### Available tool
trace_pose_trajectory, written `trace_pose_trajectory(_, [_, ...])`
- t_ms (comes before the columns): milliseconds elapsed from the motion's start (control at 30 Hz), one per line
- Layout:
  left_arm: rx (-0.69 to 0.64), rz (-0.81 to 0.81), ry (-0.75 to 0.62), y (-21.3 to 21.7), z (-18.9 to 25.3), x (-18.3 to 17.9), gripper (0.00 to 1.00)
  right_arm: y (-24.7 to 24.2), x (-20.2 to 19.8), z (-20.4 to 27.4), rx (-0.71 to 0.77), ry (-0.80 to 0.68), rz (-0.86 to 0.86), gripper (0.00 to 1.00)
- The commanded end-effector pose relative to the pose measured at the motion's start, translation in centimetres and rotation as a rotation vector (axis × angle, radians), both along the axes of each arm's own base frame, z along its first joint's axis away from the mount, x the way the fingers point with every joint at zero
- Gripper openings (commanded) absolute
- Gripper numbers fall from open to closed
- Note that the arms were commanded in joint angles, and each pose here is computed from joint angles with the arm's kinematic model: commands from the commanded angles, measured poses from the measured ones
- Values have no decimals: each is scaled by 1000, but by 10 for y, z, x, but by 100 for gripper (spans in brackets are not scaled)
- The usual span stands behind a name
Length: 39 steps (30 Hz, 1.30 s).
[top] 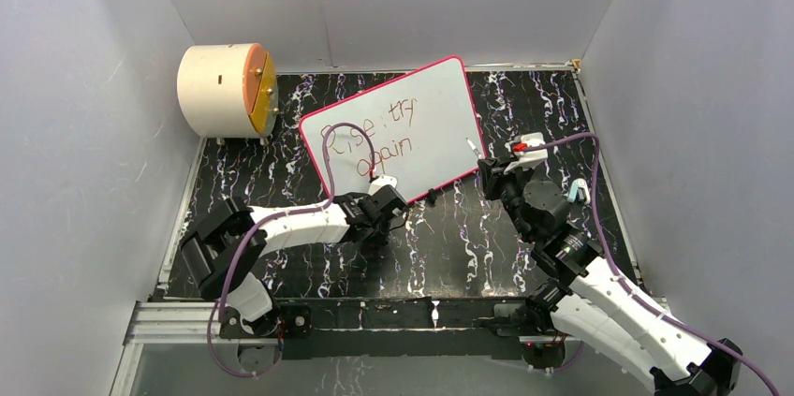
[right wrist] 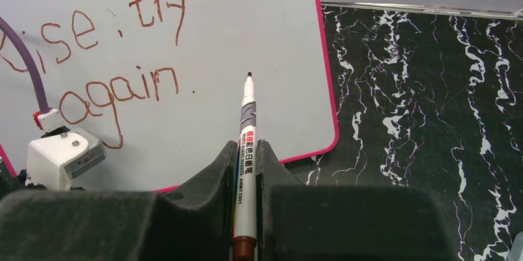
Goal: Write a sentence on the whiteboard
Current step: Pick up the pen cap from the center of the board.
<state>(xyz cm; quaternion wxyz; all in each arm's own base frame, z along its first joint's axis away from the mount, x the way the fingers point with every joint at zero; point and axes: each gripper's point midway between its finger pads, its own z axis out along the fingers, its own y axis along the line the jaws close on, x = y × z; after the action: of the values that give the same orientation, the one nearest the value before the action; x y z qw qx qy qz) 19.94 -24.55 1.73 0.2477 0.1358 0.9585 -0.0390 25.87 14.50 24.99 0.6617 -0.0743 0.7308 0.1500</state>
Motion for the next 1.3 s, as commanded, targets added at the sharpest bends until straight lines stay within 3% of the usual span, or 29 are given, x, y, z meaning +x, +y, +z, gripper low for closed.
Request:
trace_pose_trajectory(0, [83,7,87,27,-15,-22,25,-3,3,17,52,-57,-23,0])
trace_pose_trajectory(667, [89,-32,178,28,-24,-25,25,-3,1,17,56,-56,-16,0])
trace_pose_trajectory(867, [91,-35,193,29,-27,-28,14,-2,1,18,59,-59,-11,0])
trace_pose_trajectory(1100, [22,-38,141,21,-3,-23,7,7,0,15,40,-57,39,0])
trace_pose_trajectory(1267, [-64,-13,27,15,36,-8,5,23,-4,8,42,-63,129,0])
